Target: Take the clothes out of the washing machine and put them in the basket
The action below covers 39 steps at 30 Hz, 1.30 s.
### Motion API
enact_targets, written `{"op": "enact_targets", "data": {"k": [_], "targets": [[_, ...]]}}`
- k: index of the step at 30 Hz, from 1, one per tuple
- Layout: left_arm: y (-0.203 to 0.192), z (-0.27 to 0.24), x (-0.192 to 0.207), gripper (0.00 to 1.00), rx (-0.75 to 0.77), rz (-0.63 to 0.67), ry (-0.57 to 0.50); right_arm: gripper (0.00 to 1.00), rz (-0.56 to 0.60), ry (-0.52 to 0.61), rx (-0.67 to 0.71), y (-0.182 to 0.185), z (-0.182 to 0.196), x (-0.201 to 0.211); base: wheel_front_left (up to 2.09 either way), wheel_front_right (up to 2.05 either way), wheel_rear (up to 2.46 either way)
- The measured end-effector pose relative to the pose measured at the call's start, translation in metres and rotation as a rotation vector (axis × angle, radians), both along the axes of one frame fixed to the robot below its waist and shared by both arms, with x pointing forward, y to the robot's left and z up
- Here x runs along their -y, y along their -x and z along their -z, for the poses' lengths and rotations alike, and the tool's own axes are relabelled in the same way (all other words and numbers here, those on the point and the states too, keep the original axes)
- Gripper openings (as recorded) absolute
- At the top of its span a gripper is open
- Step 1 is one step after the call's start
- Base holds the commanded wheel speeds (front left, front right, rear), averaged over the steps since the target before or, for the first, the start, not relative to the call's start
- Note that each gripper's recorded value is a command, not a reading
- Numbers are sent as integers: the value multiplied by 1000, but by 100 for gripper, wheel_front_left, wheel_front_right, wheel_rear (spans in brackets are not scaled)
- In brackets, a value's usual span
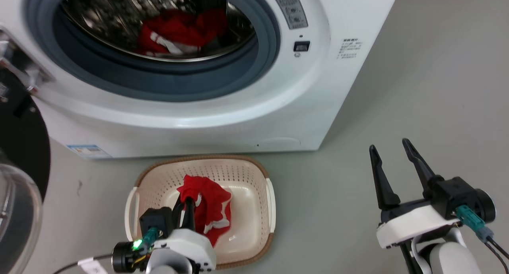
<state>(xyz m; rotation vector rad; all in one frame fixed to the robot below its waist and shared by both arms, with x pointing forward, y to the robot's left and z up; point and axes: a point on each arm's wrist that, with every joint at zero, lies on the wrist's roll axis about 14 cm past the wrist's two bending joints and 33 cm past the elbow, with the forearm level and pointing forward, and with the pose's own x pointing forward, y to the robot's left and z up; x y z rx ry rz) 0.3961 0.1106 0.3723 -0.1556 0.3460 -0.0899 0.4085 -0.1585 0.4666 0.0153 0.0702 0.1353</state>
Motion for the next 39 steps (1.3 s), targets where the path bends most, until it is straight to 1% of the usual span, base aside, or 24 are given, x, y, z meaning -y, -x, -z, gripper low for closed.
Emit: {"op": "enact_targets", "data": {"k": [6, 9, 14, 19, 24, 25, 26, 27, 31, 39], "targets": [[-19, 57, 6, 0, -160, 15, -13, 100, -22, -6, -44, -24, 27, -7, 0, 0, 0], [-26, 88, 4, 0, -245, 1, -22, 100, -35, -12, -65, -35, 42, -11, 0, 0, 0], [-21, 141, 8, 0, -410, -5, -26, 100, -40, -17, -124, -47, 75, -11, 0, 0, 0], [-10, 183, 9, 0, -546, -37, -25, 100, -28, -12, -184, -49, 103, -5, 0, 0, 0], [-7, 204, 16, 0, -601, -41, -15, 100, -13, -5, -221, -49, 121, 2, 0, 0, 0], [-7, 205, 17, 37, -603, -39, -13, 100, -9, -2, -226, -48, 122, 4, 0, 0, 0], [-8, 204, 18, 97, -600, -39, -12, 100, -6, -2, -229, -47, 123, 5, 0, 0, 0], [-10, 202, 18, 100, -593, -40, -10, 100, -4, -1, -230, -47, 122, 6, 0, 0, 0], [-11, 183, 11, 100, -549, -83, 24, 100, -9, 8, -201, -46, 108, 5, 0, 0, 0], [-9, 109, 4, 100, -349, -80, 72, 100, -1, 28, -92, -25, 55, 6, 0, 0, 0]]}}
